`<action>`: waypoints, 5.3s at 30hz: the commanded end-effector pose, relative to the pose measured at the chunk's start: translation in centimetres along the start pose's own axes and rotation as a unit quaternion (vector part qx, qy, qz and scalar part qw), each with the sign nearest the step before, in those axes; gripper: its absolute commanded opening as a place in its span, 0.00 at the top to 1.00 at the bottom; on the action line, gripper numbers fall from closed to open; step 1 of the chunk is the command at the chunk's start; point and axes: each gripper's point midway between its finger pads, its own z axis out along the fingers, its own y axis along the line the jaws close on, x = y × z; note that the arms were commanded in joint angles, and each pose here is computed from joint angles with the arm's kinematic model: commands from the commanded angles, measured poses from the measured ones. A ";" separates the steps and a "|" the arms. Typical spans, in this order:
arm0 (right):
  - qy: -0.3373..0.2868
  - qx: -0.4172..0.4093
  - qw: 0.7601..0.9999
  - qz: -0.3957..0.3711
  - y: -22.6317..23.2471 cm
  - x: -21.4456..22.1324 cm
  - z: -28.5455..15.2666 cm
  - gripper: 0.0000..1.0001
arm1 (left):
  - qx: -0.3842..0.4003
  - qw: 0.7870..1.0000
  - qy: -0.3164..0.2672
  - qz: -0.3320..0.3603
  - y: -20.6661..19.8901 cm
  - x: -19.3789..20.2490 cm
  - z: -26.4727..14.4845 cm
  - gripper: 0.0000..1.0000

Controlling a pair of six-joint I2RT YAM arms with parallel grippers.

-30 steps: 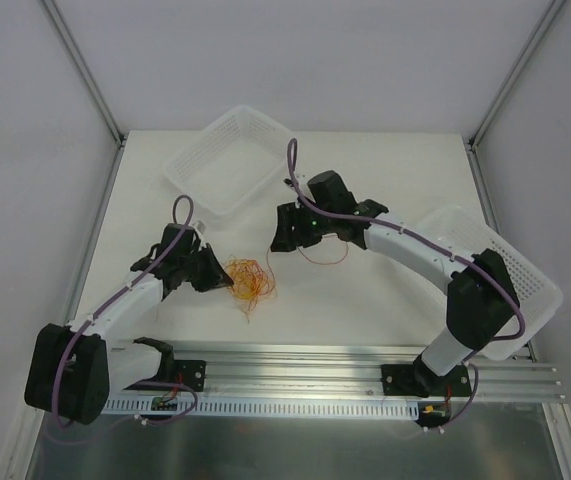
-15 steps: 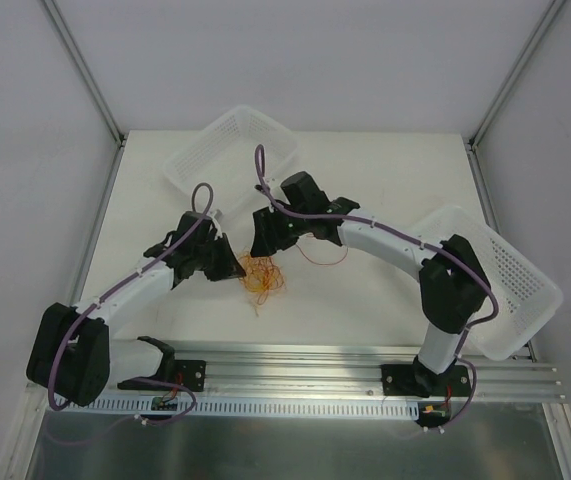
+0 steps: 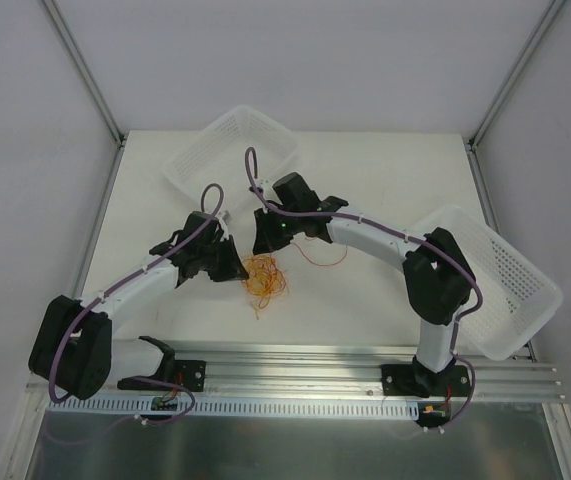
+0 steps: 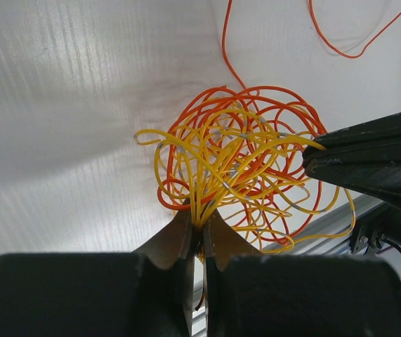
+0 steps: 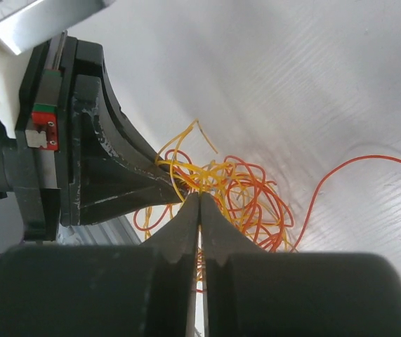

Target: Untangle the cables

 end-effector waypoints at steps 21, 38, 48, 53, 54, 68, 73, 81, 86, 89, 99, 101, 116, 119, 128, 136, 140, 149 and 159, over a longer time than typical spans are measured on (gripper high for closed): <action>-0.248 0.126 0.959 -0.050 1.0 -9.7 -20.8 0.99 | -0.106 0.992 -0.071 0.009 4.0 -2.0 -1.1 0.73; -0.442 0.139 0.882 -0.089 6.4 -13.1 -38.2 0.99 | -0.158 0.979 -0.104 -0.078 8.3 -2.7 -2.4 0.75; -0.468 0.126 0.868 -0.106 8.3 -13.4 -40.7 0.99 | -0.082 0.989 -0.117 -0.038 4.6 -4.9 -3.4 0.63; -0.447 0.120 0.882 -0.089 7.5 -13.5 -39.0 0.99 | 0.038 0.987 -0.144 0.056 -1.3 -6.3 -4.9 0.38; -0.443 0.121 0.884 -0.082 7.2 -13.4 -38.6 0.99 | 0.065 0.982 -0.155 0.085 -3.1 -6.3 -5.1 0.35; -0.397 0.140 0.907 -0.013 3.6 -10.9 -34.3 0.99 | 0.141 0.918 -0.170 0.329 -11.8 -3.5 0.4 0.29; -0.388 0.140 0.911 0.003 3.1 -9.4 -33.7 0.99 | 0.081 0.923 -0.162 0.339 -10.9 -4.0 3.8 0.32; -0.338 0.183 0.923 0.009 1.1 -4.9 -33.0 0.99 | -0.027 0.956 -0.149 0.250 -6.0 -4.3 7.8 0.64; -0.316 0.224 0.922 0.011 0.1 -1.5 -34.1 0.99 | -0.048 0.976 -0.118 0.176 -3.6 -4.1 9.4 0.87; -0.309 0.251 0.917 0.000 -0.2 -0.2 -35.4 1.00 | -0.074 0.985 -0.109 0.113 -1.1 -4.7 9.6 0.98; -0.299 0.313 0.901 -0.010 -0.7 2.9 -38.8 0.99 | -0.127 0.986 -0.099 -0.052 6.0 -5.0 6.8 1.00; -0.309 0.323 0.895 -0.016 -0.3 3.0 -40.2 0.99 | -0.137 0.983 -0.091 -0.081 7.2 -4.1 6.4 1.00; -0.388 0.351 0.848 -0.083 4.0 1.8 -49.3 0.99 | -0.154 0.976 -0.069 -0.136 10.0 -1.3 4.5 1.00; -0.394 0.315 0.859 -0.084 5.0 1.0 -48.3 0.99 | -0.126 0.984 -0.066 -0.110 8.6 -1.4 4.0 0.99; -0.360 0.196 0.909 -0.077 5.9 -2.1 -40.9 0.99 | -0.005 0.992 -0.114 0.057 -0.1 -2.6 0.1 0.67; -0.311 0.142 0.937 -0.071 4.7 -4.0 -34.9 0.99 | 0.108 0.950 -0.191 0.221 -6.3 -3.7 -6.2 0.27; -0.293 0.119 0.947 -0.062 4.6 -4.8 -33.1 0.99 | 0.168 0.908 -0.227 0.310 -9.7 -4.1 -9.9 0.04; -0.283 0.078 0.954 -0.064 5.6 -6.3 -31.0 0.99 | 0.260 0.853 -0.231 0.390 -16.8 -5.9 -13.2 0.01; -0.271 0.051 0.959 -0.070 6.7 -6.8 -29.1 0.99 | 0.357 0.802 -0.233 0.419 -25.4 -7.0 -14.6 0.07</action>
